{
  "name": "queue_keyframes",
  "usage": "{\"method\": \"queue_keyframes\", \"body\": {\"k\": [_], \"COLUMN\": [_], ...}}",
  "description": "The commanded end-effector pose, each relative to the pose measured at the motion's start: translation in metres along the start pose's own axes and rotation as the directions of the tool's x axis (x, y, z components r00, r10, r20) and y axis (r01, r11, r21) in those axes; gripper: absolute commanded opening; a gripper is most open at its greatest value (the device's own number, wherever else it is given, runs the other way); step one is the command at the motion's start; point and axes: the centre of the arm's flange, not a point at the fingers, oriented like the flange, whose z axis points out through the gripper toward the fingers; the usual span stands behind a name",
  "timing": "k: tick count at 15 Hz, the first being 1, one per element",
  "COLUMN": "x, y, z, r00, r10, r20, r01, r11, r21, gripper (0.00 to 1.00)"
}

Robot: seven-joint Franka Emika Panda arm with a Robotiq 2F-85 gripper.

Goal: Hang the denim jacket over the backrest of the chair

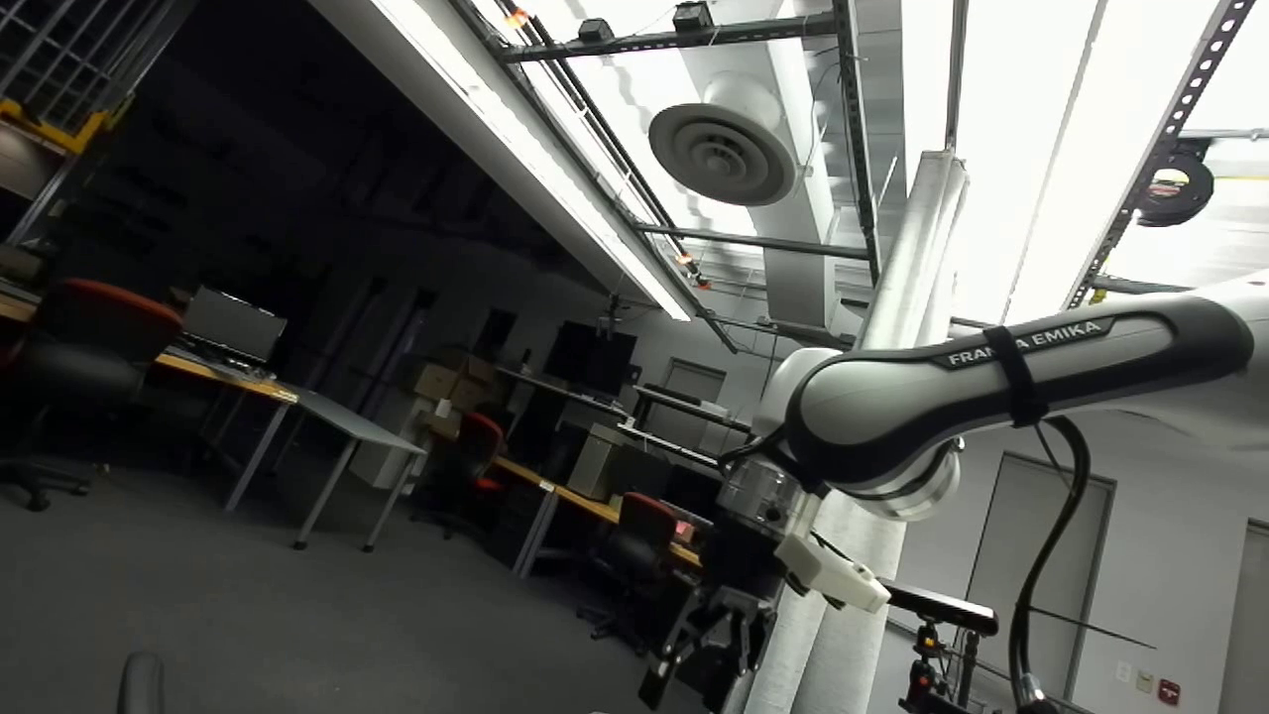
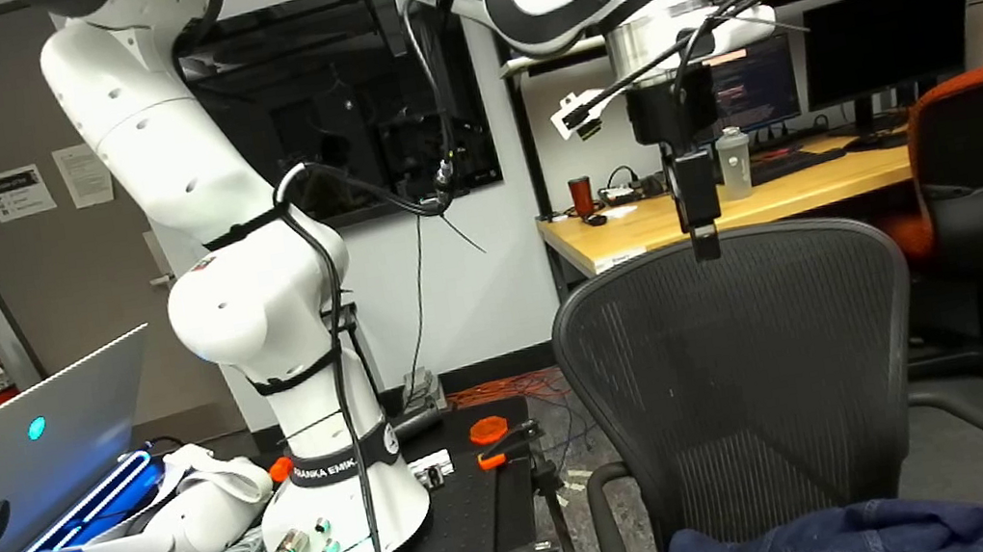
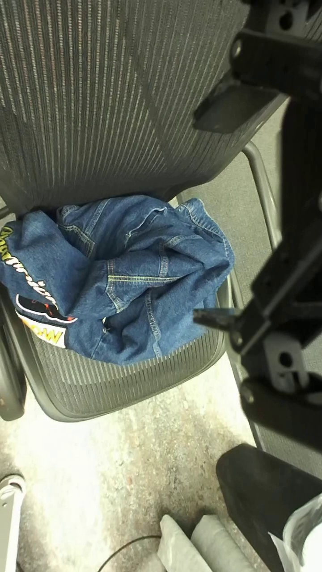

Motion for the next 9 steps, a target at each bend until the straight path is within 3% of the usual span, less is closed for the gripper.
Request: {"method": "queue_keyframes", "body": {"k": [1,9], "x": [0.006,0.021], "y": [-0.007,-0.031], "z": [0.028,0.122], "r00": [1.0,1.0], "r10": [0.004,-0.027], "r20": [0.001,0.006], "r01": [-0.004,0.027], "r11": [1.0,1.0], "r21": [0.011,-0.011], "gripper": [1.0,1.0]}}
